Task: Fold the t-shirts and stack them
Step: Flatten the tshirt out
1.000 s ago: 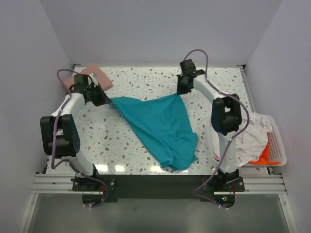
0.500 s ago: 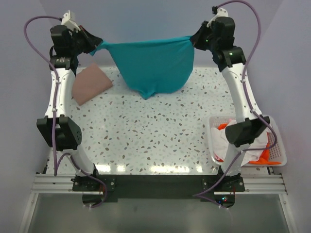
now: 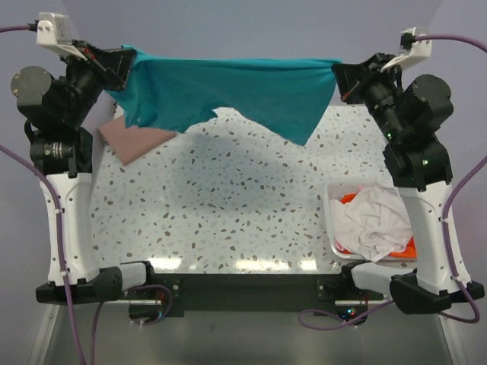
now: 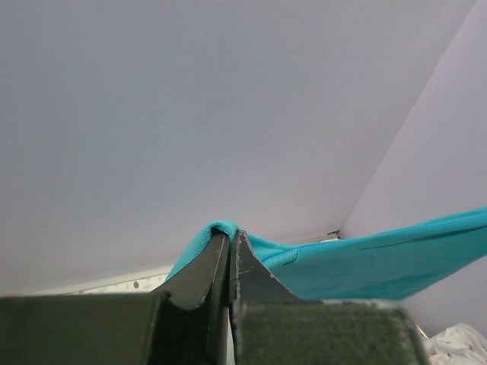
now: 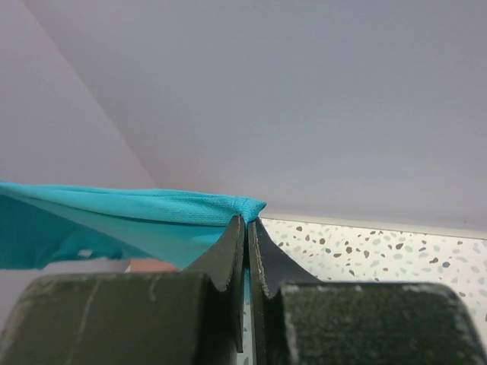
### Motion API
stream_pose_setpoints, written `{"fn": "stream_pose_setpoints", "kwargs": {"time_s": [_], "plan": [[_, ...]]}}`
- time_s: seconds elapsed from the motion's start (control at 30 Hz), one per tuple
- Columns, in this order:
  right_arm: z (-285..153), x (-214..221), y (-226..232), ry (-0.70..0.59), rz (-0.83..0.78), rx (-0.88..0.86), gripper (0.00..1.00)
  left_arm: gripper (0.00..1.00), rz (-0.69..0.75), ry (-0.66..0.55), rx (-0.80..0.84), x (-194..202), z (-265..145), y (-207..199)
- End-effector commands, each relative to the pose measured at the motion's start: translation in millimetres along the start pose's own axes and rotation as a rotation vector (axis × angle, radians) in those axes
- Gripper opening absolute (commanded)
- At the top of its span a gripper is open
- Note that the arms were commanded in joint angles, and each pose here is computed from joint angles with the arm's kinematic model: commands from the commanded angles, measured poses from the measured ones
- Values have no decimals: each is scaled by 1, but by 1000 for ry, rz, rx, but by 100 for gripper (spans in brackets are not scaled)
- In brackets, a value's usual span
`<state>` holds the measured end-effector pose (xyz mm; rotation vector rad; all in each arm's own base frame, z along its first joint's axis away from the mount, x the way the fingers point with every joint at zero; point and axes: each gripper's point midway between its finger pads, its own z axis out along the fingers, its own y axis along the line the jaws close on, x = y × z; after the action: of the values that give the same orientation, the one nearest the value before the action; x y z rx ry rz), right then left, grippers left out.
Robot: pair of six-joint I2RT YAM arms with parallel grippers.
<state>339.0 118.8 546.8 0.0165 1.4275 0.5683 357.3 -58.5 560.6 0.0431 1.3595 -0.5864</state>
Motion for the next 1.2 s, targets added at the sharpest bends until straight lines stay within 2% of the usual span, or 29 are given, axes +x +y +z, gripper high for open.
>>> {"fn": "stream_pose_setpoints", "kwargs": {"time_s": [0.0, 0.23, 0.47, 0.6, 0.8, 0.97, 1.17], "plan": [[-2, 5, -12, -4, 0, 55, 0, 0, 35, 48, -27, 17, 0, 13], [18, 34, -27, 58, 15, 96, 0, 0, -52, 168, 45, 73, 21, 29], [55, 66, -43, 129, -8, 116, 0, 0, -45, 255, 65, 108, 49, 54], [76, 84, -51, 177, -19, 127, 0, 0, -25, 248, 77, 93, 60, 53], [72, 73, -34, 153, 31, 65, 0, 0, 22, 197, 98, 63, 56, 37], [43, 50, -12, 111, 77, 10, 0, 0, 51, 167, 85, 44, 33, 20], [-7, 18, 43, 80, 136, -130, 0, 0, 146, 129, 39, 12, -16, -8]]}}
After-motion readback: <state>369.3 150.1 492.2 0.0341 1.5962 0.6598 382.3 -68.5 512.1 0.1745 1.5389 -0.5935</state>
